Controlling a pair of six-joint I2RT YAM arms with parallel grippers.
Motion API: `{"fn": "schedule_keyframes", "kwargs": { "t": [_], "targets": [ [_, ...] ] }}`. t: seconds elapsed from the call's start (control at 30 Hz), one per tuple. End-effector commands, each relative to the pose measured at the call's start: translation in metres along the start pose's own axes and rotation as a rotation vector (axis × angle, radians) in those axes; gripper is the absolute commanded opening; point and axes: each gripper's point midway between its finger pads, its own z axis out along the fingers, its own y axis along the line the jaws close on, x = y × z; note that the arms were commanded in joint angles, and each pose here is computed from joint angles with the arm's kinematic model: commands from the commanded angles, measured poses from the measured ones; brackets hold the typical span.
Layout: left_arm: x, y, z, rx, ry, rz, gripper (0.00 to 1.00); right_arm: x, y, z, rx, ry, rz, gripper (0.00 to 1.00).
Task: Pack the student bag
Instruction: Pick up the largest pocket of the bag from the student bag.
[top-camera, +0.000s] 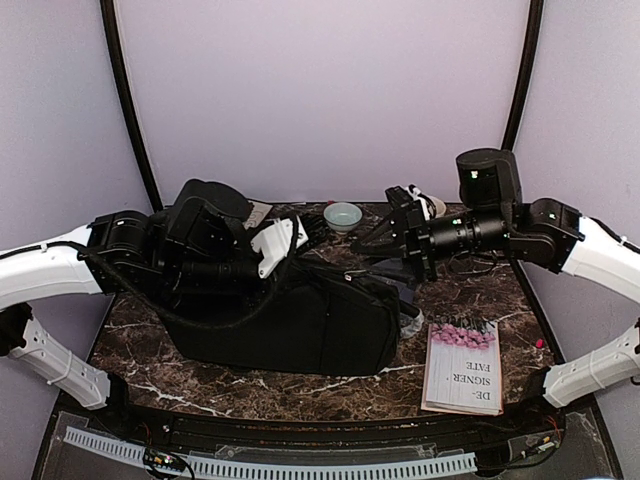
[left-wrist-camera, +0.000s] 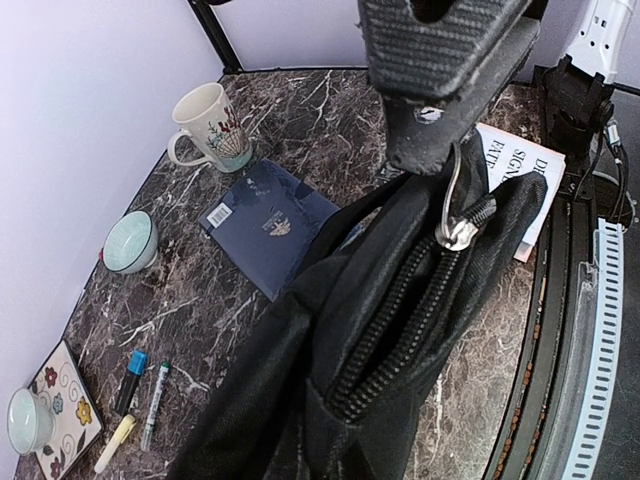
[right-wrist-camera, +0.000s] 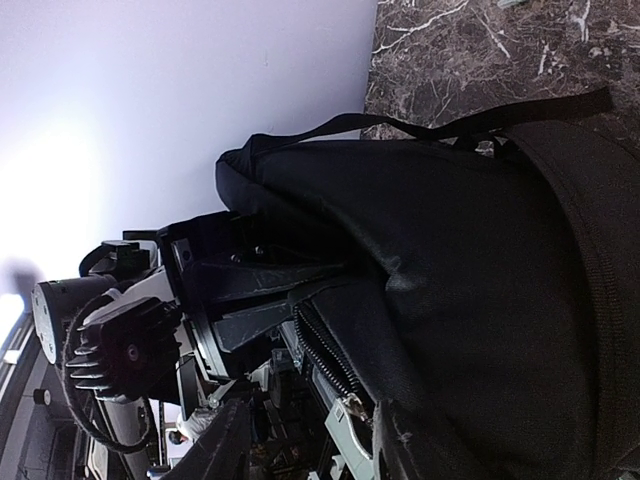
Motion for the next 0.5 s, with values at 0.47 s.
{"fn": "schedule_keyframes", "kwargs": {
  "t": [0.47],
  "targets": [
    [0.0077,-0.0046,0.0166,0.067,0.041,-0.093,0.00,0.0121,0.0022,-0.0031,-0.054,0.038,-0.051,0.35]
  ]
}}
